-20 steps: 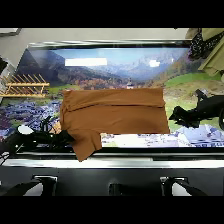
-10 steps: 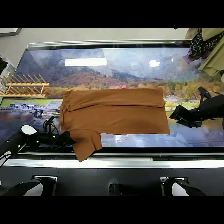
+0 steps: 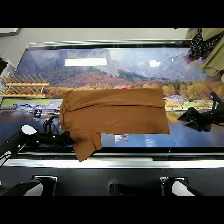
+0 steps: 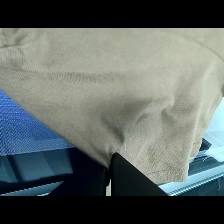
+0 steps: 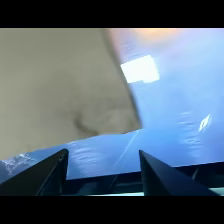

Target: Fold the clothes and pants, and hang the long-sleeved shirts on hangers.

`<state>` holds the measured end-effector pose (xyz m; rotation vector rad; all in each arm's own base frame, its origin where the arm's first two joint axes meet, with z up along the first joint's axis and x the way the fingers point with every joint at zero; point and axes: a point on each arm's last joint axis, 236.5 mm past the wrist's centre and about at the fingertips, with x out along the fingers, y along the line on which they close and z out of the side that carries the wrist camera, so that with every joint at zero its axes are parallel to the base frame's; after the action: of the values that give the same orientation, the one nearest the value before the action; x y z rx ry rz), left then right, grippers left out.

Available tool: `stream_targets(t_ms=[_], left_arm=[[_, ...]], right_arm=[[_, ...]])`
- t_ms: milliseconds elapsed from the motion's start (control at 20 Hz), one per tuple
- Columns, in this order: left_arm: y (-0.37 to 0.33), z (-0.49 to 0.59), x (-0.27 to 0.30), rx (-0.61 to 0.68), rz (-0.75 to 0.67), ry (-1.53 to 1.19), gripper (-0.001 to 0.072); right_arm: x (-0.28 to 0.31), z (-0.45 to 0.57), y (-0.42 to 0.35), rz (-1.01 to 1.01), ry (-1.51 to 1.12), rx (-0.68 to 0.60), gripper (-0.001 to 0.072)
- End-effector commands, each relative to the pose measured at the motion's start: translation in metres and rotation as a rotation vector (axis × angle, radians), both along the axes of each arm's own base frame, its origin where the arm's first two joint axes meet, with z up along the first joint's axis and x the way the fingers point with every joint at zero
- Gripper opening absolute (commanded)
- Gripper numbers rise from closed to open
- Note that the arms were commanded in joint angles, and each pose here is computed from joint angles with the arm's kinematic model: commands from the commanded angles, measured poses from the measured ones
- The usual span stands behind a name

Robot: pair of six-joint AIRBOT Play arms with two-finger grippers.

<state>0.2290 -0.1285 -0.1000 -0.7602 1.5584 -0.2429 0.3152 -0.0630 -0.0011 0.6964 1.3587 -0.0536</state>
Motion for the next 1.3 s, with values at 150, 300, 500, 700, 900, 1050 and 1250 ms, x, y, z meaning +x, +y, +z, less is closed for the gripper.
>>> stream_targets(t_ms=[150,300,500,700,900,1050,1250], left_arm=[[0.000,0.000,0.000,0.001,0.000,0.001,0.0017],[0.000,-0.001,0.000,0.002,0.002,0.000,0.0017],[0.002,-0.002,0.004,0.009,0.010,-0.012,0.0017],[0.002,-0.002,0.004,0.011,0.013,-0.013,0.0017],[0.003,-0.003,0.005,0.013,0.015,-0.014,0.0017],[0.003,-0.003,0.005,0.013,0.015,-0.014,0.0017],[0.005,-0.002,0.007,0.012,0.023,-0.016,0.0017]], right_arm=[[-0.004,-0.056,0.003,-0.065,0.085,0.150,0.0521],[-0.010,-0.077,0.005,-0.070,0.118,0.163,0.0521],[-0.011,-0.088,0.011,-0.083,0.119,0.189,0.0519],[-0.009,-0.090,0.015,-0.100,0.114,0.209,0.0518],[-0.004,-0.099,0.038,-0.021,0.122,0.152,0.0518],[0.002,-0.106,0.051,-0.031,0.141,0.130,0.0516],[-0.006,-0.107,0.060,-0.009,0.182,0.160,0.0128]])
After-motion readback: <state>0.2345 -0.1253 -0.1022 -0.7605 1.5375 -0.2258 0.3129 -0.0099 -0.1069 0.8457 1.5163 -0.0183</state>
